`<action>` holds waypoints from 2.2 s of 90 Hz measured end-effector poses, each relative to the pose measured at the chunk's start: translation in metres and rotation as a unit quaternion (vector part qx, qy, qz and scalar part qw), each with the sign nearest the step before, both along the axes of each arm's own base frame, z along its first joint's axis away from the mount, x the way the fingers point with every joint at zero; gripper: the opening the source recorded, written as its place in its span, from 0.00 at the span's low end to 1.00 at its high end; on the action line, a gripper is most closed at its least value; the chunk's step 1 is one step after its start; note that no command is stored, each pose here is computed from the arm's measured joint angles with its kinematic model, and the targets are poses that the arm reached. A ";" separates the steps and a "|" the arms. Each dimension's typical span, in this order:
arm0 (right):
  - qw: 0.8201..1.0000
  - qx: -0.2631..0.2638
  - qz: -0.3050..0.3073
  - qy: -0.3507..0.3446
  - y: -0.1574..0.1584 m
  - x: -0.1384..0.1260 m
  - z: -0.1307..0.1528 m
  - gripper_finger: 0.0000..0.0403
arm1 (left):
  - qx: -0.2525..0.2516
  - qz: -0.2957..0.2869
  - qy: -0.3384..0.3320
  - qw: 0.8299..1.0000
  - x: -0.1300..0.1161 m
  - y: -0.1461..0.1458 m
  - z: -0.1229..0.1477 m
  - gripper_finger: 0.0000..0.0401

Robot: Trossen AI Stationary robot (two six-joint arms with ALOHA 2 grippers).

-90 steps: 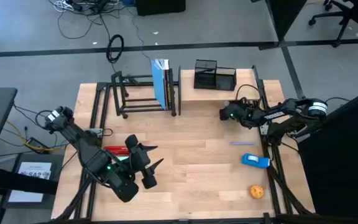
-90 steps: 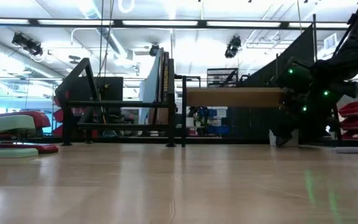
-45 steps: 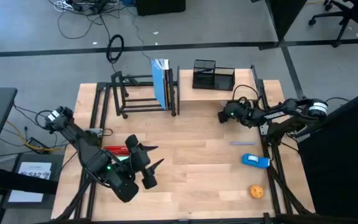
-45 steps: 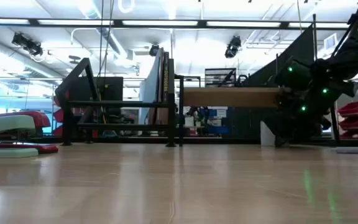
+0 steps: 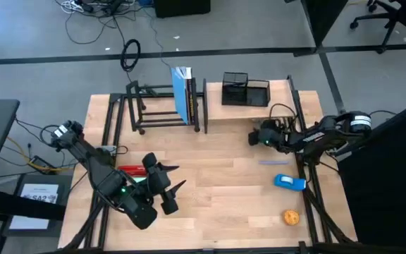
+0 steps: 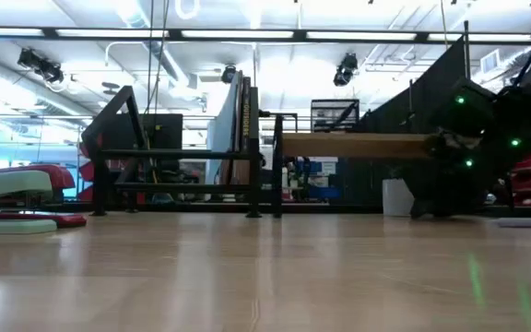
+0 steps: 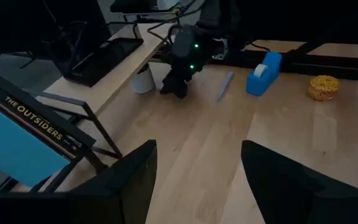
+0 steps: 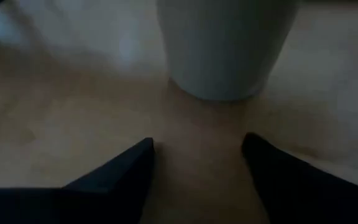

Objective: Stock shelves
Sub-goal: Remove the white vase plant from under the shelf

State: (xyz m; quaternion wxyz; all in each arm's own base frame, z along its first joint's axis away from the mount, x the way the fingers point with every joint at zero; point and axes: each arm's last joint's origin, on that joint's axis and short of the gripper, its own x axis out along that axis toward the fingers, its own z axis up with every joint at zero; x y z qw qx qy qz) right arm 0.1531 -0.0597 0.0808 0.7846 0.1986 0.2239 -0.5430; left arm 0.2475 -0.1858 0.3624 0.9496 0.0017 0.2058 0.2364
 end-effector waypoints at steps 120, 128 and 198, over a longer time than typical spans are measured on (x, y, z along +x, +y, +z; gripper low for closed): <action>0.994 -0.099 -0.048 -0.016 -0.047 0.054 -0.026 0.89 | -0.014 -0.004 0.012 1.000 0.004 0.004 -0.001 0.53; 0.995 -0.100 -0.008 -0.010 -0.049 0.055 -0.024 0.86 | -0.014 -0.004 0.012 1.000 0.004 0.004 -0.001 0.53; 0.994 -0.065 -0.037 -0.083 -0.043 0.050 -0.025 0.76 | -0.013 -0.004 0.011 1.000 0.004 0.004 -0.001 0.53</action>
